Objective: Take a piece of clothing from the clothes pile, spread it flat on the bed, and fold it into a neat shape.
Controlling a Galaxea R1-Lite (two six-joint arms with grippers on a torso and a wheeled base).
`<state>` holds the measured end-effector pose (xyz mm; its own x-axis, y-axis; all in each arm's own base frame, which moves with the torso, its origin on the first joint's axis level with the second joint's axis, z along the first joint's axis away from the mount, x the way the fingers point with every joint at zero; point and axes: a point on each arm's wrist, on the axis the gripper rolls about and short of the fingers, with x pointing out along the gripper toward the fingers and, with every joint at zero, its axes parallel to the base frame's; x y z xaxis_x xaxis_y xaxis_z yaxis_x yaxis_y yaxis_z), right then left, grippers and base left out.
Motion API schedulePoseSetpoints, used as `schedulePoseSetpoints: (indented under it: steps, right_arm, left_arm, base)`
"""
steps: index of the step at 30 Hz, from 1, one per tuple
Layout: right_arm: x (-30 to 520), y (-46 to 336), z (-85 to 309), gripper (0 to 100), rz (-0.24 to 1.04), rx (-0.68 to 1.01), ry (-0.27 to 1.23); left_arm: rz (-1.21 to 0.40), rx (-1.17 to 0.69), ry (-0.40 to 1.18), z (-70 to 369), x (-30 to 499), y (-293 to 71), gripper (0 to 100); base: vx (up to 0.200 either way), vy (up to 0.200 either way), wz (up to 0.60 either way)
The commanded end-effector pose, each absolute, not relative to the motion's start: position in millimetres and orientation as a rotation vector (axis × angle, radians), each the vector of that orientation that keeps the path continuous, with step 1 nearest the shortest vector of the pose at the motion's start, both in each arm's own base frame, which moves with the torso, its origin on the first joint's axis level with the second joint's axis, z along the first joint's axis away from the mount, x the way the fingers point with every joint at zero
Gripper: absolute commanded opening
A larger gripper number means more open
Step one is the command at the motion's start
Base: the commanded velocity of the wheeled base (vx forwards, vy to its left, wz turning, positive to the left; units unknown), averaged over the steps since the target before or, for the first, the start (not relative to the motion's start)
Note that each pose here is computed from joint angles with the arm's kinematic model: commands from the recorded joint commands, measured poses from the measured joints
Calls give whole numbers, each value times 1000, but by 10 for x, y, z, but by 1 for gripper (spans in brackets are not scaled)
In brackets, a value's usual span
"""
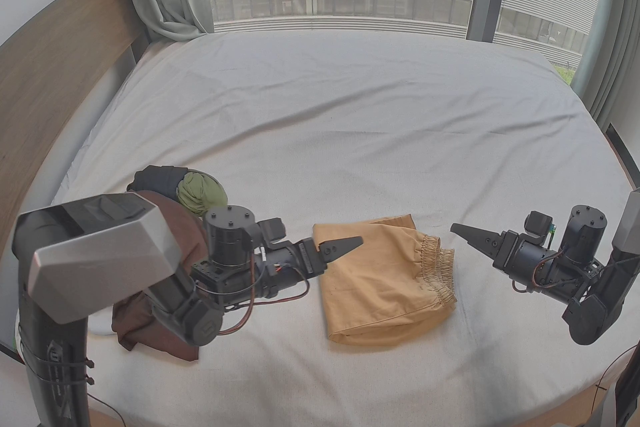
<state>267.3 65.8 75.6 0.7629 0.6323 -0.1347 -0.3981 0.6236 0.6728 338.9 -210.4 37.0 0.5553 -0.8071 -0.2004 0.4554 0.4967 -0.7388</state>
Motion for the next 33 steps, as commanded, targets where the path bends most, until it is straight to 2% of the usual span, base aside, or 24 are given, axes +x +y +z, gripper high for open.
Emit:
schedulePoseSetpoints:
  steps: [1,5,8,11,12,21,26,33]
  right_arm:
    - [2654,699,728,100,618,666,398]
    - [2641,721,724,100,624,665,403]
    - [2628,736,702,100,627,663,415]
    - [2629,740,694,100,627,663,419]
    - [2641,751,637,100,621,665,439]
    - [2645,756,595,100,615,666,455]
    - [2645,761,540,100,609,665,476]
    - [2647,748,510,100,602,658,483]
  left_arm:
    - [-770,-630,531,619,3239,-1664,100]
    - [-742,-571,504,674,3148,-1395,100]
    - [-735,-439,484,644,3027,-1056,100]
    - [-735,-423,484,630,3008,-1021,100]
    - [-740,-335,474,565,2920,-792,100]
    - [-741,-121,380,369,2667,-191,100]
    - [-715,27,273,300,2682,33,100]
    - [-711,38,294,247,2596,47,100]
  base:
    - [0,0,0]
    - [0,0,0]
    - [0,0,0]
    - [0,0,0]
    - [0,0,0]
    - [0,0,0]
    - [0,0,0]
    - [0,0,0]
